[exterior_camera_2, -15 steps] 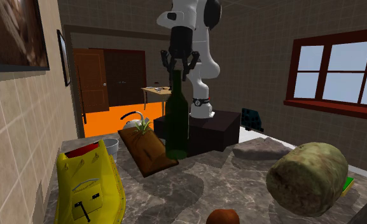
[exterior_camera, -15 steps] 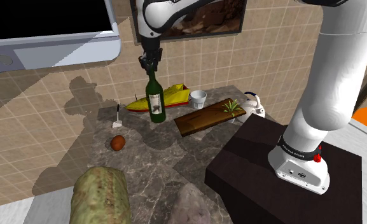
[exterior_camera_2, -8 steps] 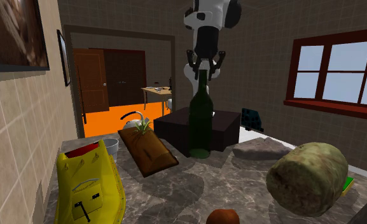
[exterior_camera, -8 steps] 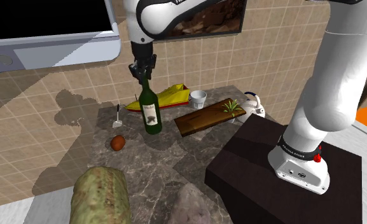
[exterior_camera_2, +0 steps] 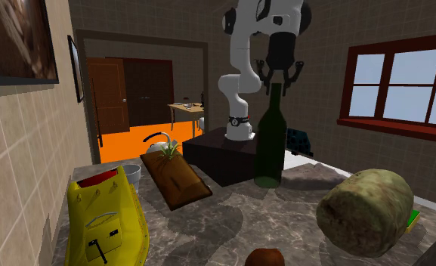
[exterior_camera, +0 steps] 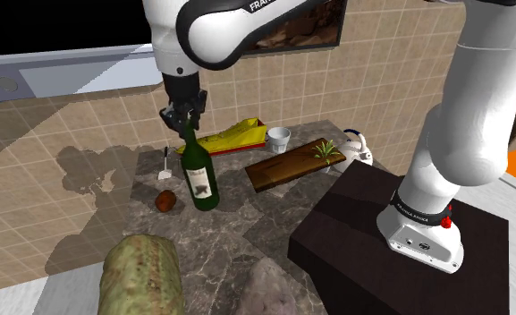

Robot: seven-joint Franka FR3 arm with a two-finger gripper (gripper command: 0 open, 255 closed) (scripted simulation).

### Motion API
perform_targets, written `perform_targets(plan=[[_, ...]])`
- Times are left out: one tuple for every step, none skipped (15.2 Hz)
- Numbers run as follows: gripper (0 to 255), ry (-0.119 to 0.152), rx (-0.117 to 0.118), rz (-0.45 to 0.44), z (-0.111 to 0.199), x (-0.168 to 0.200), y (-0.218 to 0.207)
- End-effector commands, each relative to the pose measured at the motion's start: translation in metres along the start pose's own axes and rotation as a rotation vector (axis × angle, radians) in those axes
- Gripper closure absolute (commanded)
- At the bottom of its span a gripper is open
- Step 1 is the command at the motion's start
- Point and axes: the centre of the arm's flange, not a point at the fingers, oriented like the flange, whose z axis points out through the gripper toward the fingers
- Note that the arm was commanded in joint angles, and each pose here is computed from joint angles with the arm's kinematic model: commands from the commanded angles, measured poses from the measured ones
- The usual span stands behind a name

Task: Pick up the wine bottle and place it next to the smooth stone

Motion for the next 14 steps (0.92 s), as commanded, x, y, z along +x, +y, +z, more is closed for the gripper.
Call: perform_targets(plan=[[255, 0.001, 0.0, 0.002, -0.004, -0.008, -0.025], [255, 0.001, 0.0, 0.002, -0.005, -0.012, -0.038], [255, 0.001, 0.0, 0.002, -0.007, -0.016, -0.05], [255, 0.001, 0.0, 0.002, -0.008, -0.02, -0.063], [255, 0.001, 0.0, 0.002, -0.01, -0.024, -0.075], [255, 0.001, 0.0, 0.002, -0.011, -0.027, -0.088], [255, 0.001, 0.0, 0.002, -0.013, -0.031, -0.1], [255, 0.001, 0.0, 0.002, -0.014, -0.035, -0.112], [255, 0.001, 0.0, 0.002, -0.009, -0.036, -0.113], [255, 0.001, 0.0, 0.002, -0.004, -0.037, -0.113], [255, 0.001, 0.0, 0.002, 0.002, -0.038, -0.113], [255, 0.001, 0.0, 0.002, 0.007, -0.039, -0.114], [255, 0.001, 0.0, 0.002, 0.012, -0.04, -0.114], [255, 0.001, 0.0, 0.002, 0.017, -0.041, -0.114]])
